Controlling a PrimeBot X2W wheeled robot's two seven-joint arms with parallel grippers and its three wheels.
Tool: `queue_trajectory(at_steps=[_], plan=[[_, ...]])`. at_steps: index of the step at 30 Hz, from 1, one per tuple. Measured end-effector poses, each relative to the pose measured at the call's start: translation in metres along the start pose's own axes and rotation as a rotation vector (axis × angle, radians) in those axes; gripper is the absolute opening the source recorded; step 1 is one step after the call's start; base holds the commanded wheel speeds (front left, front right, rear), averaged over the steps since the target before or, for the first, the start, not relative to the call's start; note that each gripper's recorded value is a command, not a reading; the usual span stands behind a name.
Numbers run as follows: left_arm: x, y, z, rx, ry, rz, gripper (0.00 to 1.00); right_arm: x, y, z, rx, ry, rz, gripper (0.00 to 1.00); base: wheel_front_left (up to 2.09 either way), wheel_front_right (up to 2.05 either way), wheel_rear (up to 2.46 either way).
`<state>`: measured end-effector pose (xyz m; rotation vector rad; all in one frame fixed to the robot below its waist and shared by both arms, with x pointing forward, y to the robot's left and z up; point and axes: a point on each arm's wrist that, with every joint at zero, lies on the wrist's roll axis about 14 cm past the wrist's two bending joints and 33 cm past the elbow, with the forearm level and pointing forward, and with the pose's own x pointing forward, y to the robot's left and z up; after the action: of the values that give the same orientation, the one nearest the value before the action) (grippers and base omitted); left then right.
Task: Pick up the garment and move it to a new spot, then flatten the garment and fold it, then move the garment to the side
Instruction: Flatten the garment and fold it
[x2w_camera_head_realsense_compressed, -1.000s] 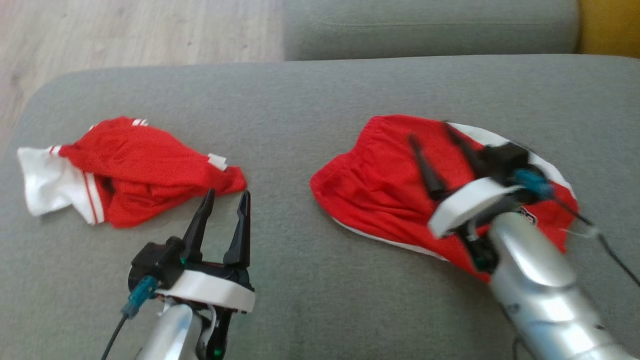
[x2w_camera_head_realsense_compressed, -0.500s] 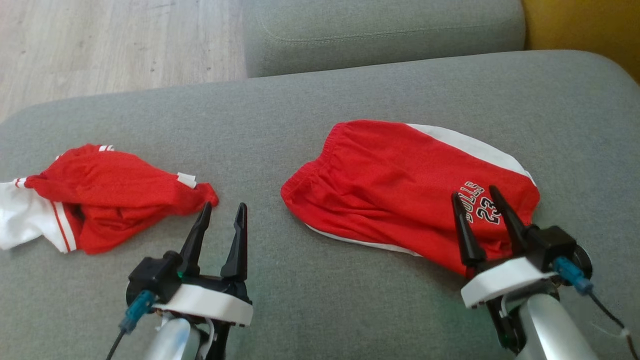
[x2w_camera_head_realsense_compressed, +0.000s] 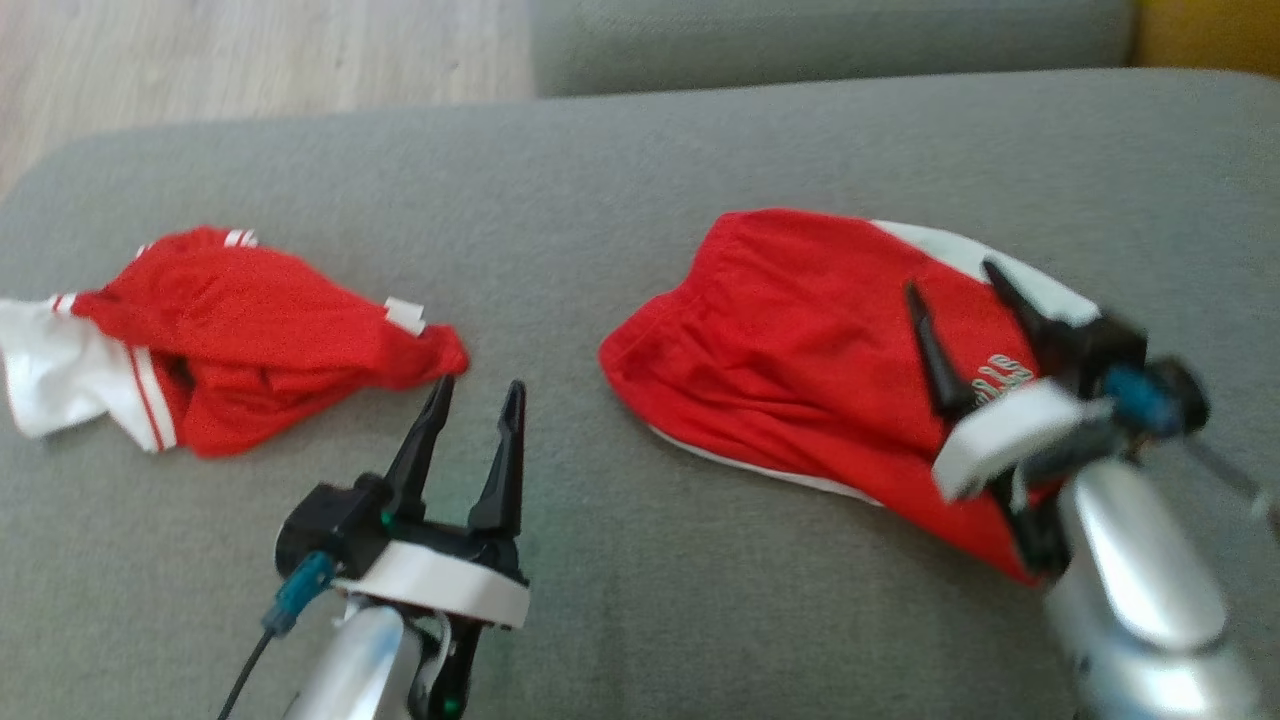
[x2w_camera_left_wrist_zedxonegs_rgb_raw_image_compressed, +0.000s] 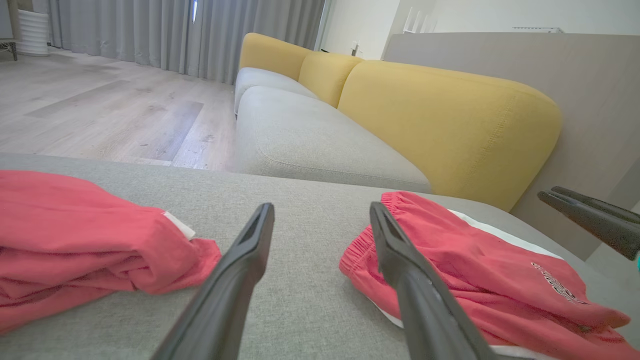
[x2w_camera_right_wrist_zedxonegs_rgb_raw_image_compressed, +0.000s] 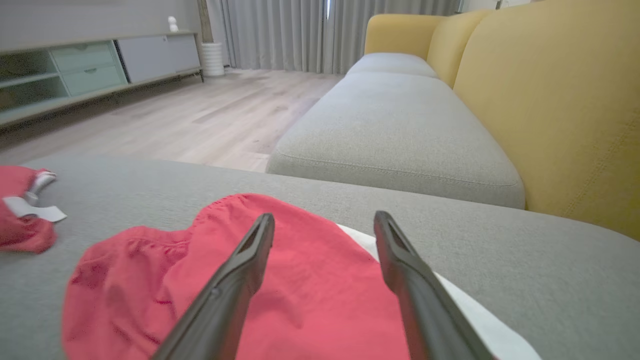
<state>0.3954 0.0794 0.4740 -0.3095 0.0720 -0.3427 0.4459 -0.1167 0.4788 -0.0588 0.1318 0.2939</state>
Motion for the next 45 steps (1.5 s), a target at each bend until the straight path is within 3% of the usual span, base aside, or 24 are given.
queue_trajectory(at_steps=[10,19,23,24,25,26,31,36,45], plan=[[0.006,0.028,-0.004,-0.002,0.018,0.063,1.00,0.070,-0.017,-0.045,-0.148,0.314,0.072,1.00,0.00,0.00,0.00],[0.002,0.052,-0.012,-0.009,0.043,0.134,1.00,0.095,-0.014,-0.093,-0.333,0.526,0.176,1.00,0.00,0.00,0.00],[0.003,0.057,-0.015,-0.018,0.050,0.148,1.00,0.108,-0.017,-0.096,-0.374,0.558,0.196,1.00,0.00,0.00,0.00],[0.003,0.058,-0.016,-0.021,0.053,0.150,1.00,0.111,-0.017,-0.096,-0.381,0.565,0.199,0.65,0.00,0.00,0.00],[0.003,0.057,-0.017,-0.022,0.056,0.151,1.00,0.113,-0.017,-0.096,-0.385,0.568,0.203,0.22,0.00,0.00,0.00],[0.003,0.058,-0.018,-0.024,0.058,0.153,1.00,0.114,-0.017,-0.097,-0.388,0.573,0.208,0.00,0.00,0.00,0.00],[0.004,0.058,-0.020,-0.026,0.061,0.153,1.00,0.118,-0.018,-0.096,-0.395,0.568,0.216,0.00,0.00,0.00,0.00],[0.010,0.057,-0.017,-0.025,0.052,0.146,1.00,0.125,-0.053,-0.084,-0.430,0.536,0.152,0.00,0.00,0.00,0.00],[0.012,0.064,-0.018,-0.030,0.054,0.160,1.00,0.174,-0.078,-0.020,-0.551,0.347,0.096,0.00,0.00,0.00,0.00]])
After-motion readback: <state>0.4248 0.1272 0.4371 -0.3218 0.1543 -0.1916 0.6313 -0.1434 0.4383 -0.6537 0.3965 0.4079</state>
